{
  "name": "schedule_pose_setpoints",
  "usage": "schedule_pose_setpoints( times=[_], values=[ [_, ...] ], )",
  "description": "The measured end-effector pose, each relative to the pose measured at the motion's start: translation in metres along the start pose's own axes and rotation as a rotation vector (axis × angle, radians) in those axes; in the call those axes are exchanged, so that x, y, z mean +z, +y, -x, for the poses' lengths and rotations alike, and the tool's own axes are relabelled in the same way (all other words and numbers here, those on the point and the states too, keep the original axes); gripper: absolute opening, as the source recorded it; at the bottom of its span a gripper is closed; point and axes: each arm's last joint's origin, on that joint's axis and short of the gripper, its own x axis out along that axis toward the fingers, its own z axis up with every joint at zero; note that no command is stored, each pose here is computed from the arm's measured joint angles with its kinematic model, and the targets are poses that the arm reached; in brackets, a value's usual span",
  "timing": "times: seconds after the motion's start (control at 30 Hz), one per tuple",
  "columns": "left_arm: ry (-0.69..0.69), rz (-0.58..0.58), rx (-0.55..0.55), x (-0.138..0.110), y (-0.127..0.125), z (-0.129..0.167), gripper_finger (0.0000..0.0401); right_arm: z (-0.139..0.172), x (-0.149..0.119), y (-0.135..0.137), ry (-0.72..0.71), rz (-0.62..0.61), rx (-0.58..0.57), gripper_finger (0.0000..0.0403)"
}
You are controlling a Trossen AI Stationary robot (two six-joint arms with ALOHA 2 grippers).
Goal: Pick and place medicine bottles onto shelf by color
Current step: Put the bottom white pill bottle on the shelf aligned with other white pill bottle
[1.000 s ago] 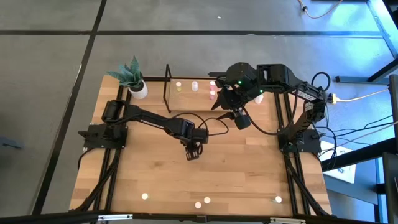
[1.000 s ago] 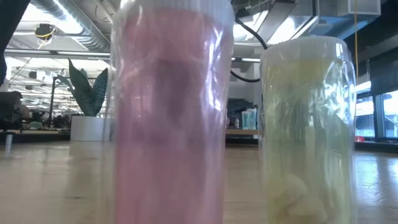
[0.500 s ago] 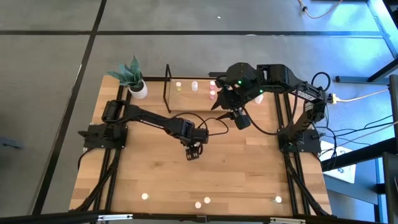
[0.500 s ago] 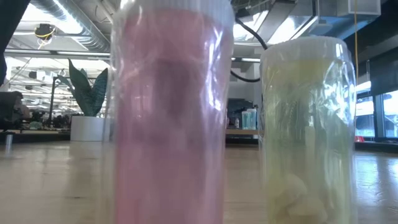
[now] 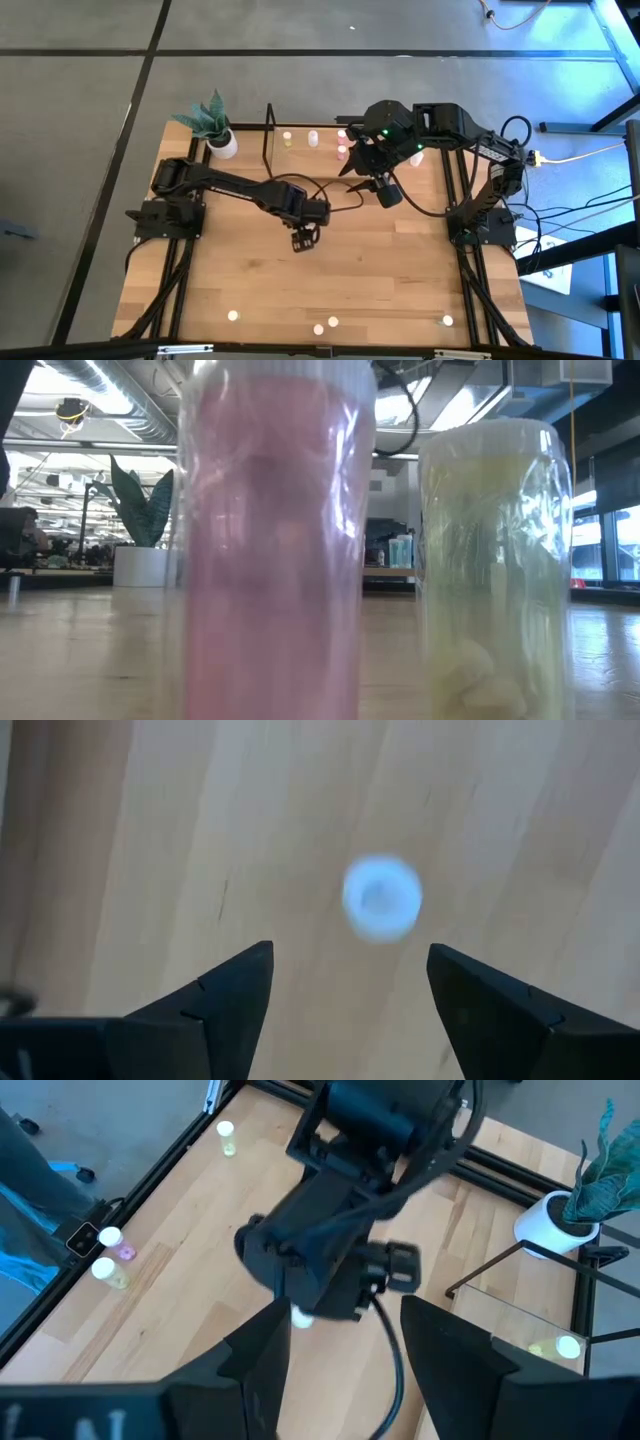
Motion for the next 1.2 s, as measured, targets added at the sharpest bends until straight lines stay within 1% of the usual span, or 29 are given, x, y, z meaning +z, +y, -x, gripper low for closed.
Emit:
schedule_pose_setpoints(
  times=[0.07,0.13,0.3,0.47,0.67,0.93,1.2],
  values=[
    [0.02,0.012,0.02,-0.007,0.001,0.009,0.0257,0.0,0.0,0.0,-0.004,0.001,-0.002,0.0193],
    [0.025,0.027,0.062,-0.015,0.002,0.022,0.0257,0.0,0.0,0.0,-0.004,0.001,-0.002,0.0193],
    [-0.035,0.066,0.122,-0.033,0.0,0.056,0.0257,0.0,0.0,0.0,-0.004,0.001,-0.003,0.0193],
    [-0.139,0.099,0.094,-0.051,-0.006,0.09,0.0257,0.0,0.001,0.0,-0.006,0.002,-0.003,0.0193],
    [-0.247,0.125,0.073,-0.077,-0.015,0.123,0.0257,0.0,0.001,-0.001,-0.011,0.003,-0.005,0.0193],
    [-0.346,0.217,0.079,-0.11,-0.023,0.15,0.0256,0.0,0.001,-0.001,-0.012,0.004,-0.006,0.0193],
    [-0.377,0.303,0.118,-0.131,-0.028,0.158,0.0257,0.0,0.003,-0.001,-0.032,-0.016,-0.013,0.0193]
  ],
)
